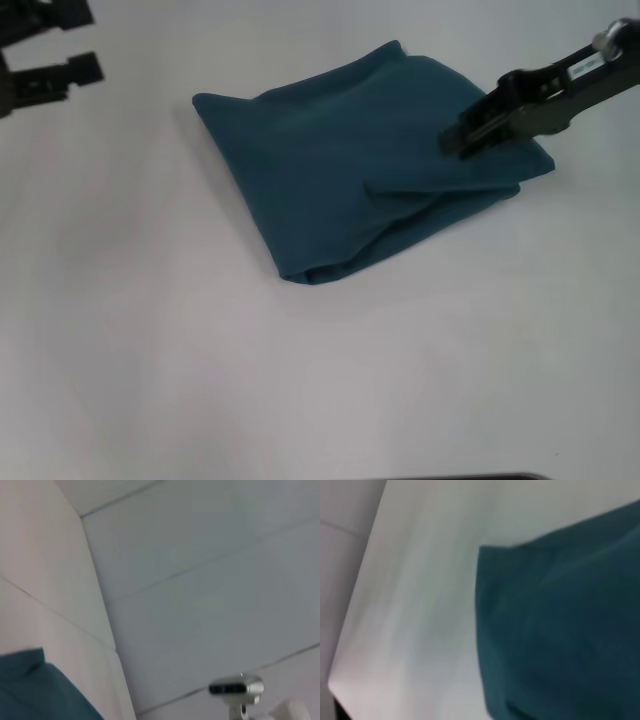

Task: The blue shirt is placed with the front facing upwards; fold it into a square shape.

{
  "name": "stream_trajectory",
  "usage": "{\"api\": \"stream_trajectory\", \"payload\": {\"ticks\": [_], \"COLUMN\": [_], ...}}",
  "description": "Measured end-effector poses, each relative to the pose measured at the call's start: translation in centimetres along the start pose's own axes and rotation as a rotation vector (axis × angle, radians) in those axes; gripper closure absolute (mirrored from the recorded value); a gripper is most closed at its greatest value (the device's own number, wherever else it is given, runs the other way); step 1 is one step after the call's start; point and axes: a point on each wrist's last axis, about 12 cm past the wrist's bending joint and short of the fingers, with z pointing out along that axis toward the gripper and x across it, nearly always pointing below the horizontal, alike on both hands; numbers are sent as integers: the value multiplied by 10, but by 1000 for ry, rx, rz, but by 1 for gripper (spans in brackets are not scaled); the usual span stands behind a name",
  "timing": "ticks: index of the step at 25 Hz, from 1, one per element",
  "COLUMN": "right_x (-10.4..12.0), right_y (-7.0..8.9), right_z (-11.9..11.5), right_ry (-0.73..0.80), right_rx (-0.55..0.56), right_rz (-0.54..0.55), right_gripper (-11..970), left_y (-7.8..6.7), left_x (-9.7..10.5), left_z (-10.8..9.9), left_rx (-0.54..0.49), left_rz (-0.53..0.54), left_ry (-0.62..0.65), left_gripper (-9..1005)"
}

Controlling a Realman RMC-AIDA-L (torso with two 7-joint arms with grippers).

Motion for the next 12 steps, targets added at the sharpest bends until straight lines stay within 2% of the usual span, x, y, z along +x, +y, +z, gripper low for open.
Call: {"api": "stream_trajectory", "payload": {"ticks": [4,8,12], "right_x": [2,2,3], "right_y": [8,15,13], "right_z": [17,31,45], "right_ry": [2,-37,-66], "right_rx": [-68,-140,-158], "right_rz": [6,1,33], "right_gripper": [608,609,610], "left_y": [0,0,0], "left_x": [-2,-1,-2], "left_z": [-12,-14,-13], "left_rx": [-6,-6,-4], "left_rz": [-8,-11,-8], "left_ry": [-47,-54,-54], "left_gripper": [169,171,173]}}
